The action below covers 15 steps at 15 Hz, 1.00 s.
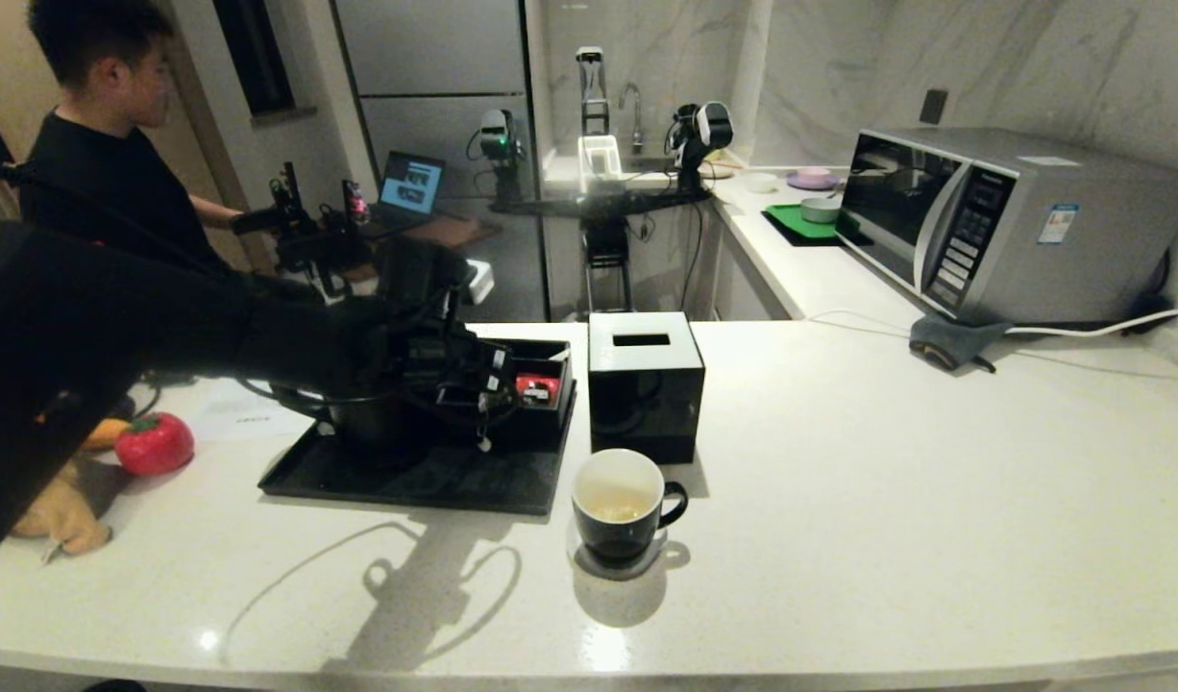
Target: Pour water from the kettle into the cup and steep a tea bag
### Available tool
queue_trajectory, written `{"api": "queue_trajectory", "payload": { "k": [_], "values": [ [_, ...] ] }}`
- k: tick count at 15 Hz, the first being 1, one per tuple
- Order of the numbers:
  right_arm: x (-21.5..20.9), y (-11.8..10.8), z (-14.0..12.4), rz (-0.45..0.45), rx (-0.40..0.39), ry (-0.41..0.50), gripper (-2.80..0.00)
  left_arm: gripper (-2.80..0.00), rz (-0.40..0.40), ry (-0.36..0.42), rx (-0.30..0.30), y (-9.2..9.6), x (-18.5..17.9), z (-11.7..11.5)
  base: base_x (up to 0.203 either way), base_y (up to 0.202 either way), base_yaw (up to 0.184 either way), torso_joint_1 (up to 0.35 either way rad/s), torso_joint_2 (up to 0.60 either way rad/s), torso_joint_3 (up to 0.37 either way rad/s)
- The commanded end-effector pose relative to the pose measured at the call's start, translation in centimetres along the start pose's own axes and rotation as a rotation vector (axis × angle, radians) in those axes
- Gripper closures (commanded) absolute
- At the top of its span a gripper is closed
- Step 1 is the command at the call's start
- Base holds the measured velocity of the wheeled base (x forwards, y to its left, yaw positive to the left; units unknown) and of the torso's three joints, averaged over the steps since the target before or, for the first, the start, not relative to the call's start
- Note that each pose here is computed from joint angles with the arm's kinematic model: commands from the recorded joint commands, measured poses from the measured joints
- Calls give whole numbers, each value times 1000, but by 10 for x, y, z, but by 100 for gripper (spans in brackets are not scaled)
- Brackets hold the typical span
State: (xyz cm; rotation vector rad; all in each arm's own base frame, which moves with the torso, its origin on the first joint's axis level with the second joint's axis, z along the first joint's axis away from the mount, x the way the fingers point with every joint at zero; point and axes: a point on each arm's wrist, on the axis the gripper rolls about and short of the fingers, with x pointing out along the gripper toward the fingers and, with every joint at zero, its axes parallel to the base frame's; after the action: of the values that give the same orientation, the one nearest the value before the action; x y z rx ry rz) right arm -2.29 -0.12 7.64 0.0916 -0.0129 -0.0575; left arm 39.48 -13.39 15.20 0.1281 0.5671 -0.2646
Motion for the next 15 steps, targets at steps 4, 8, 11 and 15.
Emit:
{"api": "queue_trajectory", "payload": {
  "k": [4, 8, 11, 15],
  "values": [
    [0, 0, 0, 0, 1, 1, 0, -280, 11, -2, 28, 6, 15, 2, 0, 0, 0, 0, 0, 0],
    [0, 0, 0, 0, 1, 1, 0, -280, 8, 2, 27, 7, 25, 0, 0, 0, 0, 0, 0, 0],
    [0, 0, 0, 0, 1, 1, 0, -280, 1, 8, 38, 6, 30, -2, 0, 0, 0, 0, 0, 0],
    [0, 0, 0, 0, 1, 1, 0, -280, -14, 27, 46, 5, 39, -8, 0, 0, 0, 0, 0, 0]
  ]
}}
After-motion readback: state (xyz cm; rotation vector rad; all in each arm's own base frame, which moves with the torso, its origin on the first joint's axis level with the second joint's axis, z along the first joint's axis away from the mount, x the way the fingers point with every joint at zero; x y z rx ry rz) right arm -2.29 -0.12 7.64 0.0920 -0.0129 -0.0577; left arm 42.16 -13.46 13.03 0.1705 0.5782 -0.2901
